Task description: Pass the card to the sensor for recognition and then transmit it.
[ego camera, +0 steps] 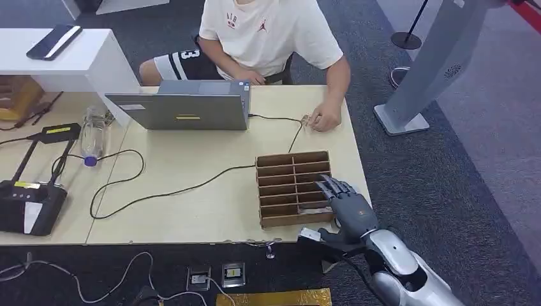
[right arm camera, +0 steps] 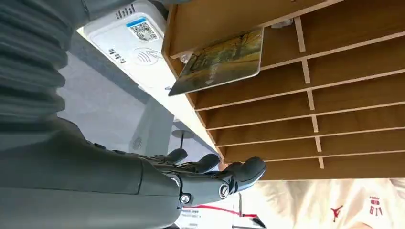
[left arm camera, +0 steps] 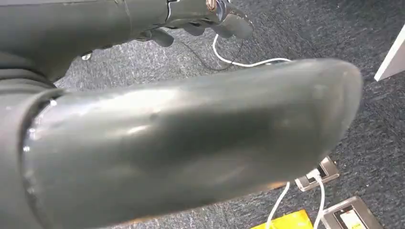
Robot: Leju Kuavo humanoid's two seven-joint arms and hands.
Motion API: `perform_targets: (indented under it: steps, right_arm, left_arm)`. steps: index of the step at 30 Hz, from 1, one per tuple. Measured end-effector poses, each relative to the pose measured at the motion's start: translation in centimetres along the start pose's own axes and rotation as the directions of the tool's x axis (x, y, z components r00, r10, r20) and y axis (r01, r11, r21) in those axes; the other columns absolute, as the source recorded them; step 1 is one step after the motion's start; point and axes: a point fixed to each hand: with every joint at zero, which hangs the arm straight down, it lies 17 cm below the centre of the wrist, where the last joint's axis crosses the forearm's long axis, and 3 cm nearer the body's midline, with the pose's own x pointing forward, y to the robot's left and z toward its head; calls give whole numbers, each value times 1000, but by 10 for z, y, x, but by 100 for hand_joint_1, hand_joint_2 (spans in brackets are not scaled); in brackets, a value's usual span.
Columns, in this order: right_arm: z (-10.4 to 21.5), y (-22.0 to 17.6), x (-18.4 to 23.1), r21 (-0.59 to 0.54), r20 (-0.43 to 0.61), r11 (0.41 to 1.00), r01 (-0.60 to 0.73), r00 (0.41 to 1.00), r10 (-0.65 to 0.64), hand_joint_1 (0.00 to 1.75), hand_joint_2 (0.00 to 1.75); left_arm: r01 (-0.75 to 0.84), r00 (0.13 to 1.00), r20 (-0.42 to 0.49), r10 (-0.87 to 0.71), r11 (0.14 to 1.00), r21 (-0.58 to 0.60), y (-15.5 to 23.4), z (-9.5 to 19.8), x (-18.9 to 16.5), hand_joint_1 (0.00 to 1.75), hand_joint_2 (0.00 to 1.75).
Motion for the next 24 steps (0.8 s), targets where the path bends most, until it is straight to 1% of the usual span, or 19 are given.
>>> perform_targets:
  steps: [1,2,24]
  right_arm:
    - [0,1,0,2,-1,1000,1,1000,-1,154,175]
    - [0,1,-1,4,-2,1000,2,1000,-2,175,175]
    - [-5,2,1,21,-9,1000,23,1000,-23,175,175]
  left_arm:
    - [0,1000,0,0,1000,0,0,0,0,0,0]
    - [0,1000,0,0,1000,0,0,0,0,0,0]
    - [3,1000,3,-3,1000,2,1,-1,1,0,0]
